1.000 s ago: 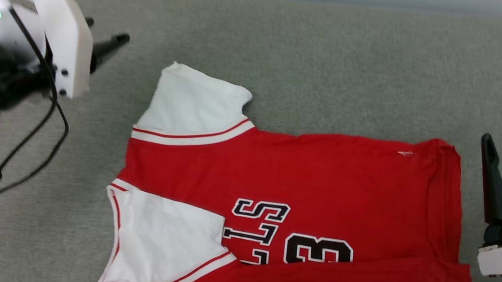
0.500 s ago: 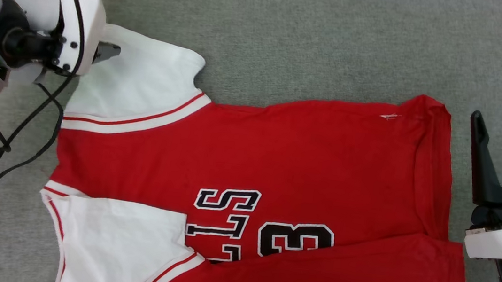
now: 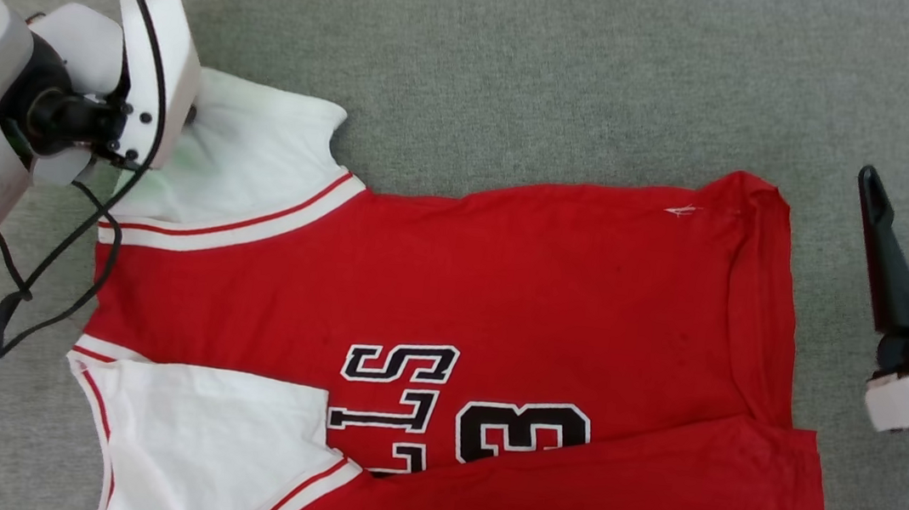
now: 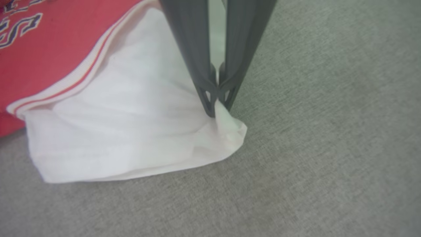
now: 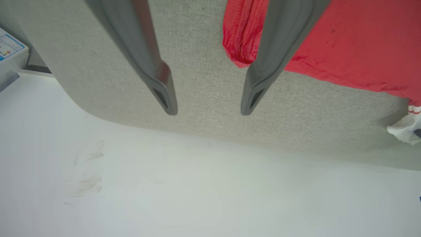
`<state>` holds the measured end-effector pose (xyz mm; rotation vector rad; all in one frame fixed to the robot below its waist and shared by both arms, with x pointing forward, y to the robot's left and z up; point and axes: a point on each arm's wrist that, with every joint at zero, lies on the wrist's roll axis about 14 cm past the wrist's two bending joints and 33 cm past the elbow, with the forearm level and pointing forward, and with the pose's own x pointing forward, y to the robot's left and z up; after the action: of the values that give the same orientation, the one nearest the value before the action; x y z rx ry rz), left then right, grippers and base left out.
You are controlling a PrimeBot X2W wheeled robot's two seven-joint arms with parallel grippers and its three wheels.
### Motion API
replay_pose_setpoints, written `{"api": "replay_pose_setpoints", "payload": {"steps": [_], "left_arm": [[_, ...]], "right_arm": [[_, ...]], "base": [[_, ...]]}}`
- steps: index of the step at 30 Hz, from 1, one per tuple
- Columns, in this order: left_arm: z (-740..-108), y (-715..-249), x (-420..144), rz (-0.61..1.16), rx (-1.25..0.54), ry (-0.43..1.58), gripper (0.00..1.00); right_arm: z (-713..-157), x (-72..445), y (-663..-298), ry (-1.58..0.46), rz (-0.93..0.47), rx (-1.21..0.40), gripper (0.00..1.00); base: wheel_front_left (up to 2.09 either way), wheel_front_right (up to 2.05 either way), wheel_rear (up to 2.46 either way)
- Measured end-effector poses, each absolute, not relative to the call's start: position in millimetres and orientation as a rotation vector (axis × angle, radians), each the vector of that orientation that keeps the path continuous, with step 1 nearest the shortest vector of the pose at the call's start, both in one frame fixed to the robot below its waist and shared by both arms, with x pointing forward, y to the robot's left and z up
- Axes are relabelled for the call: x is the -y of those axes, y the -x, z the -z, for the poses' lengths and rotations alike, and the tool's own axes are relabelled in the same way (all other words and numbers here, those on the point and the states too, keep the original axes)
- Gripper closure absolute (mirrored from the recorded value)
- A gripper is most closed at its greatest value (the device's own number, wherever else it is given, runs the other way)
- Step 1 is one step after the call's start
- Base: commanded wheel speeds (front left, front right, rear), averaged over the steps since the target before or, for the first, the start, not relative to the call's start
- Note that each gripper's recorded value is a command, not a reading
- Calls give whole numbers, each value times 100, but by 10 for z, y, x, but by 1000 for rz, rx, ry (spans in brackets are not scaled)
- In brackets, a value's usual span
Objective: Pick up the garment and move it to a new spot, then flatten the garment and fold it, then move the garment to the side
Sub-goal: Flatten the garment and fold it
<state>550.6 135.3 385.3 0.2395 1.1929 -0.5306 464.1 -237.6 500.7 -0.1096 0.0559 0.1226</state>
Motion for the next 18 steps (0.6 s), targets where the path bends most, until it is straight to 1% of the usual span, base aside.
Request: {"api": "replay_pose_setpoints", "payload": {"steps": [3, 6, 8, 13, 16, 18], "left_arm": [[-4025, -5501, -1332, 544, -1137, -253, 100], [-4220, -5480, -1274, 566, -1075, -249, 100], [-4310, -5436, -1238, 580, -1043, -248, 100], [-4502, -5348, -1230, 601, -975, -246, 100], [-4554, -5314, -1219, 613, -951, -241, 100], [-4549, -5311, -1235, 614, -942, -246, 100]], "right_arm": [[-5199, 2354, -4730, 190, -171, -66, 0], [-5286, 2334, -4812, 266, -221, -147, 0], [-5216, 2317, -4838, 308, -258, -261, 0], [-4904, 2305, -4778, 375, -335, -617, 0], [-4714, 2297, -4715, 376, -369, -811, 0], [-4597, 2293, -4686, 369, -382, -913, 0]], "base": [[0, 0, 0], [0, 0, 0], [0, 0, 0], [0, 0, 0], [0, 0, 0], [0, 0, 0]]}}
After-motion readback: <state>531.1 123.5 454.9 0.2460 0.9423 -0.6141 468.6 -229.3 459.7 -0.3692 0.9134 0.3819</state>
